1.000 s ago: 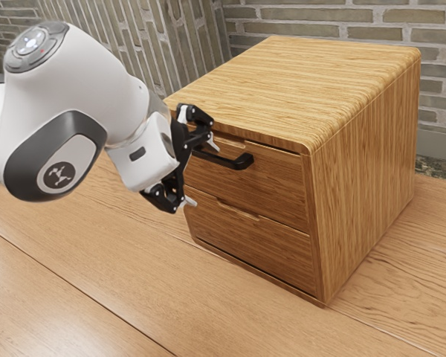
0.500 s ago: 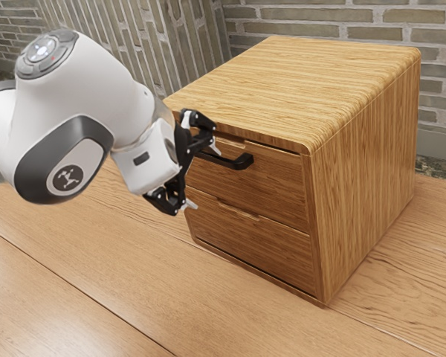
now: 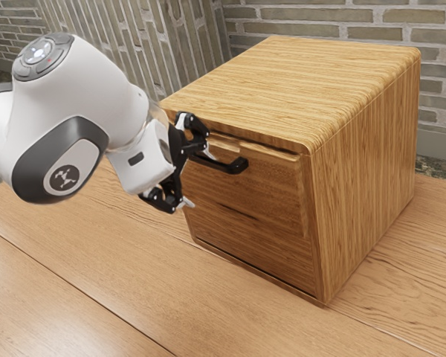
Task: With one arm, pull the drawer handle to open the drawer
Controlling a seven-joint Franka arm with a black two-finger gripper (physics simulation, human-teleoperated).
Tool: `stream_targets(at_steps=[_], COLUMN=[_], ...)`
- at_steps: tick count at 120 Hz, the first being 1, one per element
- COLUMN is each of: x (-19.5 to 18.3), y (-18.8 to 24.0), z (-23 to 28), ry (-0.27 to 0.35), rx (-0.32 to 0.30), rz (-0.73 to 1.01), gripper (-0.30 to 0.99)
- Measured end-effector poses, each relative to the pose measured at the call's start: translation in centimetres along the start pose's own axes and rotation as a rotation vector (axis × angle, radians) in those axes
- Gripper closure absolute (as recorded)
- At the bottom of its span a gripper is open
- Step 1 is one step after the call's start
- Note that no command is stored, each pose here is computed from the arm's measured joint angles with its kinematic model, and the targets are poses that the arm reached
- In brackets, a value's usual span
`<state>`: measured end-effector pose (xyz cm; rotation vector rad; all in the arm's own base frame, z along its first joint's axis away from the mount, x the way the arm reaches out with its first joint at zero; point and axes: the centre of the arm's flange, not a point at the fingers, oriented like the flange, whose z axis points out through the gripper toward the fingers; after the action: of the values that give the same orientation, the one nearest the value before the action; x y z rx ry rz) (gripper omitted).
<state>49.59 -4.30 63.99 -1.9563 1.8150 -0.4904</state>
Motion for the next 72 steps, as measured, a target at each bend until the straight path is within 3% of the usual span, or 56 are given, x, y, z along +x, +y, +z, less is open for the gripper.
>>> stream_targets(at_steps=[72], x=[-0.7], y=[1.2], z=[-1.6], ry=[0.021], rx=[0.02], rz=[-0.028], gripper=[0.42])
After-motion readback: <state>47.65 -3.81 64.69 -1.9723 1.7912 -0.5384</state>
